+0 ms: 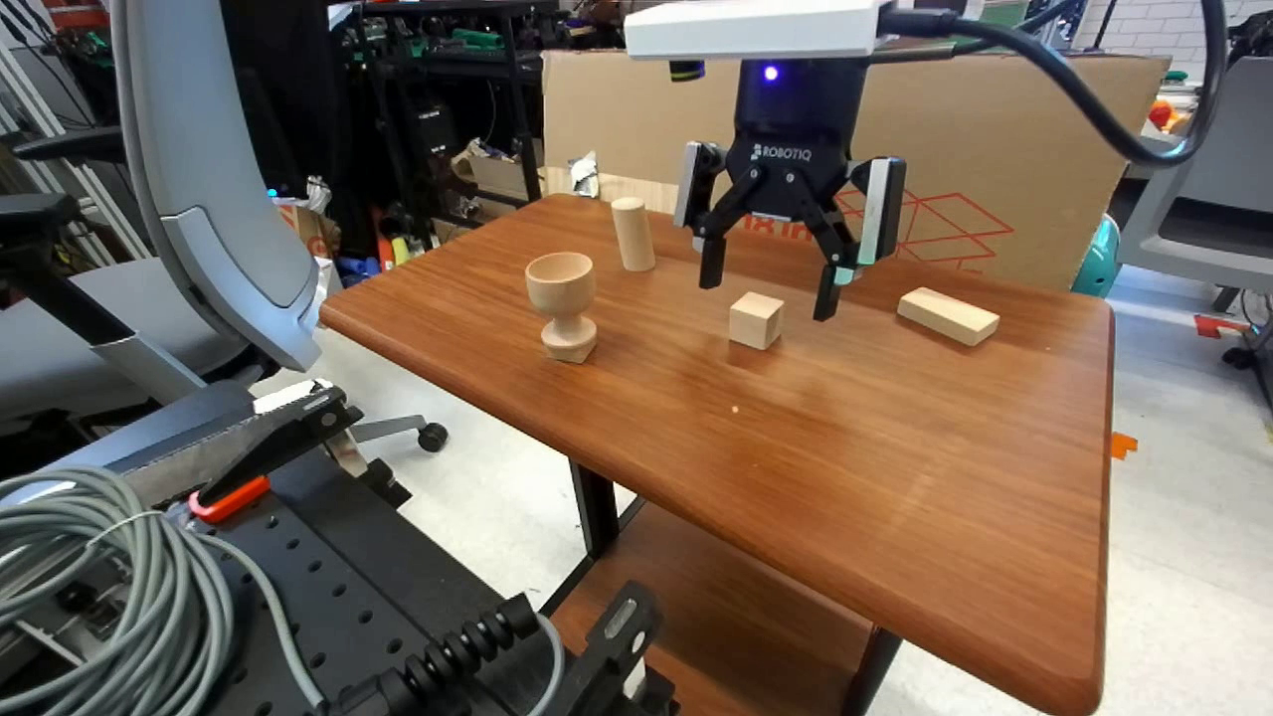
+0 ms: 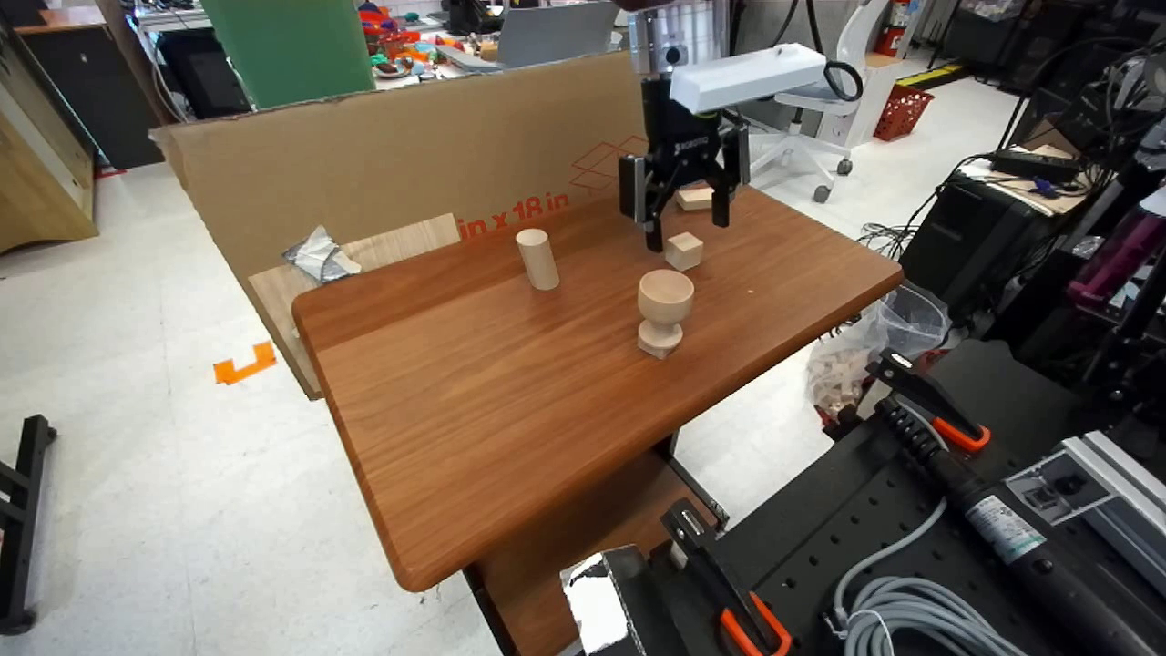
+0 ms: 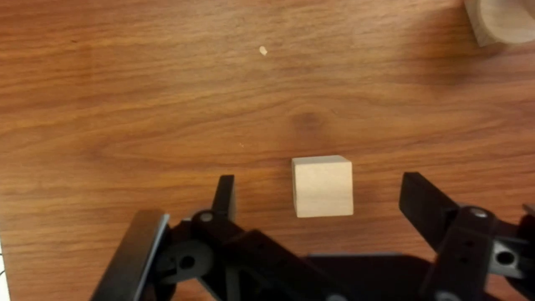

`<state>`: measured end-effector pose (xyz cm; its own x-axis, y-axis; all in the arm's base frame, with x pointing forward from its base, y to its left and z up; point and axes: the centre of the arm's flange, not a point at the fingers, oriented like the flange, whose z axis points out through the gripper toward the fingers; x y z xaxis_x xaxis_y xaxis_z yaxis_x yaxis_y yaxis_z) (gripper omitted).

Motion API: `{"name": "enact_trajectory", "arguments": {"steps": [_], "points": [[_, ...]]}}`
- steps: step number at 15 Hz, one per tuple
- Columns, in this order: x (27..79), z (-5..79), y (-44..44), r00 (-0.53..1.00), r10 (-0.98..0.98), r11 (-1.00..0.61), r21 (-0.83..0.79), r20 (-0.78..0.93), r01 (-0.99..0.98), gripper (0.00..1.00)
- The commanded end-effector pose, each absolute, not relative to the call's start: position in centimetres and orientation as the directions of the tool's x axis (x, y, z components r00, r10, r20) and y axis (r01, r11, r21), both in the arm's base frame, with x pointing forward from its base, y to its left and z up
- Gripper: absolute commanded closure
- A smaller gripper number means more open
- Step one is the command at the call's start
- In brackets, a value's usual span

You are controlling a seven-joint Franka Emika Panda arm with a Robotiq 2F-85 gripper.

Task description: Pick up the object from the table and place it on top of the other object

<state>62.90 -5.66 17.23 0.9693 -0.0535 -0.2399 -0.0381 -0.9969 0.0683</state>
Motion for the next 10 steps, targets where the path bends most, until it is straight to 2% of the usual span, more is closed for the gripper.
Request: {"name": "enact_trajectory", "arguments": {"steps": [1, 2, 3, 5, 10], "points": [[64.5, 15.8, -4.9, 0.967, -0.049, -0.995, 0.094, -0.251, -0.026, 0.00], [64.6, 15.5, -4.8, 0.967, -0.048, -0.995, 0.095, -0.252, -0.024, 0.06], [64.6, 15.3, -4.6, 0.965, -0.047, -0.995, 0.093, -0.258, -0.023, 0.26], [64.1, 15.1, -4.4, 0.963, -0.038, -0.996, 0.090, -0.266, -0.015, 0.31], [61.8, 16.3, -5.1, 0.963, -0.040, -0.997, 0.076, -0.268, -0.020, 0.69]]}}
